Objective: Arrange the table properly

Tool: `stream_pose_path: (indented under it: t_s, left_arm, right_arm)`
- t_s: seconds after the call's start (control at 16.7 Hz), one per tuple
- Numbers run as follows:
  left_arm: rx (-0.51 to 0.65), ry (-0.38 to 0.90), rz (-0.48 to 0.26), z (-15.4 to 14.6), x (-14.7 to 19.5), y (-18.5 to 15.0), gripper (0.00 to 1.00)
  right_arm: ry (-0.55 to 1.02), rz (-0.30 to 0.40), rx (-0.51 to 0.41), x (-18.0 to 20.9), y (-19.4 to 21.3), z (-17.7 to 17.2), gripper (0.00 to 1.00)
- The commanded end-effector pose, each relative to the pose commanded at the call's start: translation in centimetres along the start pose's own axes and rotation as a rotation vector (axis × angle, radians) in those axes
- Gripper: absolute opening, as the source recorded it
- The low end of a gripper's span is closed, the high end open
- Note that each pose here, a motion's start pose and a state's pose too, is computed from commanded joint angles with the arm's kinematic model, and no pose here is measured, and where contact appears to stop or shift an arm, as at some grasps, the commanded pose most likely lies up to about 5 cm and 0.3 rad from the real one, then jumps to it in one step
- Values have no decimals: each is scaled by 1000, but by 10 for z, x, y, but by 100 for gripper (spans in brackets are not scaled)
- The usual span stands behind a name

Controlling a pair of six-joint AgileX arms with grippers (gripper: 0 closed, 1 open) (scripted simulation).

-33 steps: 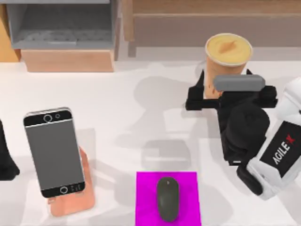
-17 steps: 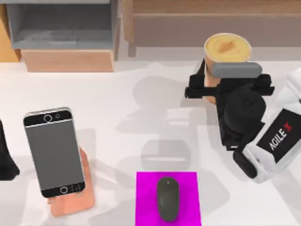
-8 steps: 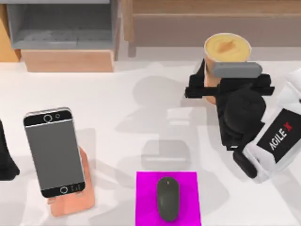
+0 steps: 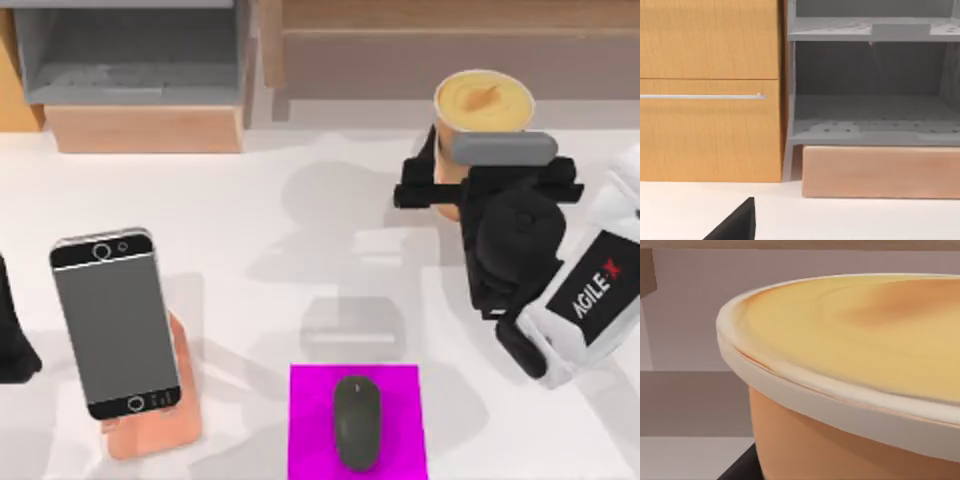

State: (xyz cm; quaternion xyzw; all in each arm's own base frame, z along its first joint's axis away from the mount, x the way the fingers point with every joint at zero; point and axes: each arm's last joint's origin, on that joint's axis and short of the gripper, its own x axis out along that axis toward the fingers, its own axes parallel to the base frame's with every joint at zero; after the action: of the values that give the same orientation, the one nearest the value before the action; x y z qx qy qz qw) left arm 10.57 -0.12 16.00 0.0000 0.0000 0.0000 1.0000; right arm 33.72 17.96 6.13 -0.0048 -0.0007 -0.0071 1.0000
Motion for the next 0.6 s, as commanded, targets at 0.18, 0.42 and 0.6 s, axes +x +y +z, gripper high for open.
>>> stream_pose_path:
  t_s: [0.18,0.42,0.6]
  left_arm:
    - [0,0,0,0,0,0,100]
    - [0,0,0,0,0,0,100]
    - [0,0,0,0,0,0,100]
  right_arm:
    - [0,0,0,0,0,6,0]
    - [0,0,0,0,0,10,0]
    - [-9,17,10,1,4,14,0]
